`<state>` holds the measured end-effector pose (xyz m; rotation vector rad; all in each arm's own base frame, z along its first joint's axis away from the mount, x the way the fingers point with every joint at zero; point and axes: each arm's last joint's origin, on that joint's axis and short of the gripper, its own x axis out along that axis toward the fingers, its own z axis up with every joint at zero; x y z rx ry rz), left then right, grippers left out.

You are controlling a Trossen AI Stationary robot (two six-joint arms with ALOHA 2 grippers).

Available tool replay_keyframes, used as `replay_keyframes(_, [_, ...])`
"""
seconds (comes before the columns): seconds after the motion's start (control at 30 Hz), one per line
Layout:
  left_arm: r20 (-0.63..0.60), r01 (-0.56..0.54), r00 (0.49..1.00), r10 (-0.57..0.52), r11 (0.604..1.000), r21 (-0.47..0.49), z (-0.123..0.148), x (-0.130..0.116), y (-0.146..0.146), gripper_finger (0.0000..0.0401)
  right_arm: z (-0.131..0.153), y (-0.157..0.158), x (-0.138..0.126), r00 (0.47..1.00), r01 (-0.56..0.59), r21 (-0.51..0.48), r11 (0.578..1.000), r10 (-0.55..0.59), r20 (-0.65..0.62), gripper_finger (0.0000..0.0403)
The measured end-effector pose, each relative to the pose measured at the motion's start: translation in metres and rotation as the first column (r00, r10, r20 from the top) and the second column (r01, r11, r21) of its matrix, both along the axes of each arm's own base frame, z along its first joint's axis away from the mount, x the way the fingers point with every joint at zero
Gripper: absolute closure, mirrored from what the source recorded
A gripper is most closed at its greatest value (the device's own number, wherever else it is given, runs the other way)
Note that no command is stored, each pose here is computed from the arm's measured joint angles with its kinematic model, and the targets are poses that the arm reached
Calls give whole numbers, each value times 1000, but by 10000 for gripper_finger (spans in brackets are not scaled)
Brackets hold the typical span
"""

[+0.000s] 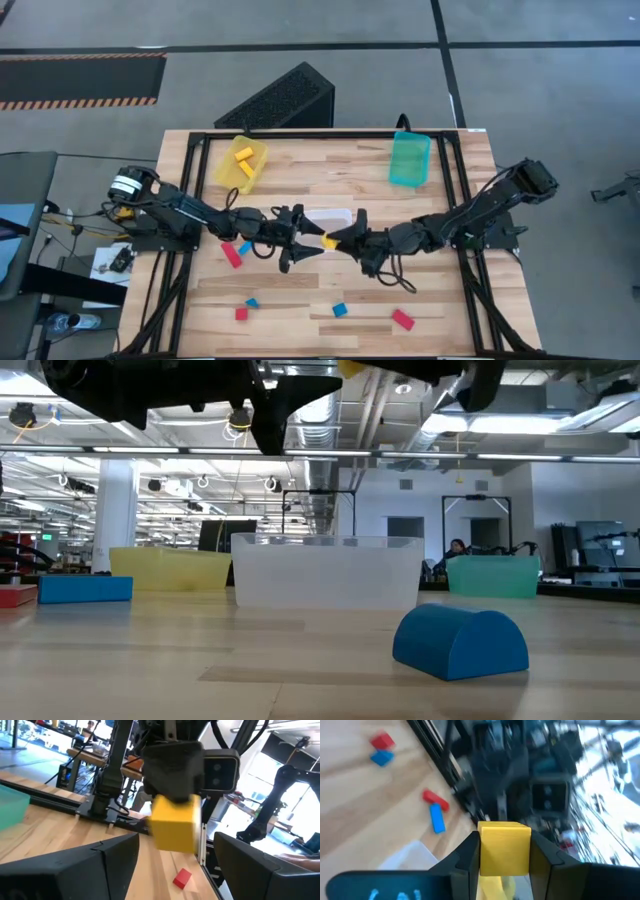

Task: Sort & place blocks by color
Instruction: Put the yellow block into the yellow bin

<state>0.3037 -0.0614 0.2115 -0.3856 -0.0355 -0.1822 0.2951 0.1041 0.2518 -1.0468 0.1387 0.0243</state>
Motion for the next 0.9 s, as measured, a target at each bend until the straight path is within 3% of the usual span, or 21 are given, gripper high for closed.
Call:
replay_keyframes(0.37, [104, 53, 993, -54, 999, 5, 16, 2, -8, 156, 5, -5, 3, 998, -54, 13, 998, 54, 45, 280])
replay_keyframes(0.63, [66, 43, 997, -43, 999, 6, 8, 32, -17, 163, 5, -7, 4, 998, -47, 19, 999, 47, 43, 280])
replay_keyframes(0.77, [70, 38, 997, -38, 999, 3, 9, 39, -19, 204, 4, -5, 3, 998, -53, 28, 998, 52, 33, 280])
replay_keyframes(0.9, [72, 35, 997, -35, 999, 5, 12, 41, -19, 272, 2, -2, 2, 998, -65, 19, 998, 65, 18, 280])
